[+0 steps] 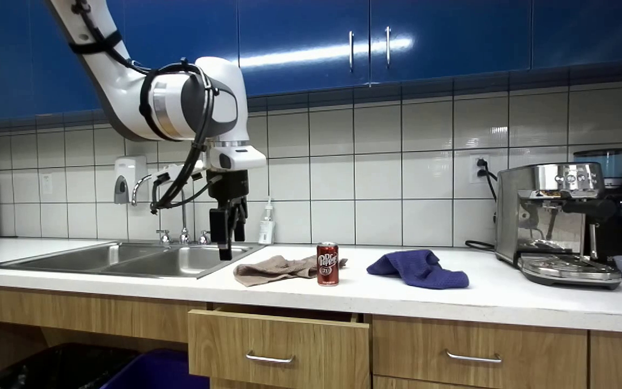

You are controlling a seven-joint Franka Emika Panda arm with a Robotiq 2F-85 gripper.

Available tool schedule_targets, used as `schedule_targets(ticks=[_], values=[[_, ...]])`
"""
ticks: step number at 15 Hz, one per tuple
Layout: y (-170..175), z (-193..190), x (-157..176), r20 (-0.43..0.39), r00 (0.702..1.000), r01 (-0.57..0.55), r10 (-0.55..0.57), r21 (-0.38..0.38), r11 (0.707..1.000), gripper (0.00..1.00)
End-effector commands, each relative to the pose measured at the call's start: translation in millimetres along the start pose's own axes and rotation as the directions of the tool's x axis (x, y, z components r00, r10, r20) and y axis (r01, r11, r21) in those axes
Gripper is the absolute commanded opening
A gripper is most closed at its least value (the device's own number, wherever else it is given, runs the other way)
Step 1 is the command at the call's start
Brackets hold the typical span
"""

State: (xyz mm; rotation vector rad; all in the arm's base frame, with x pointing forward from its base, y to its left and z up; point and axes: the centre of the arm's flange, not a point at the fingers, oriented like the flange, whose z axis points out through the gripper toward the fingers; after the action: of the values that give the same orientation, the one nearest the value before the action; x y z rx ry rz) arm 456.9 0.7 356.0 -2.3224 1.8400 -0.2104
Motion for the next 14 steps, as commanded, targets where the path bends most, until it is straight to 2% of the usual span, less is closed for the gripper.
schedule_targets(ticks=[1,6,14], values=[[-21.7,18.3,24.1,0.016,0.998,-0.060,0.060,-0.010,0.998,1.00],[-31.3,43.6,45.1,0.022,0.994,-0.108,0.109,-0.042,0.993,1.00],[-39.2,84.5,53.4,0.000,0.993,-0.117,0.117,-0.070,0.991,1.00]])
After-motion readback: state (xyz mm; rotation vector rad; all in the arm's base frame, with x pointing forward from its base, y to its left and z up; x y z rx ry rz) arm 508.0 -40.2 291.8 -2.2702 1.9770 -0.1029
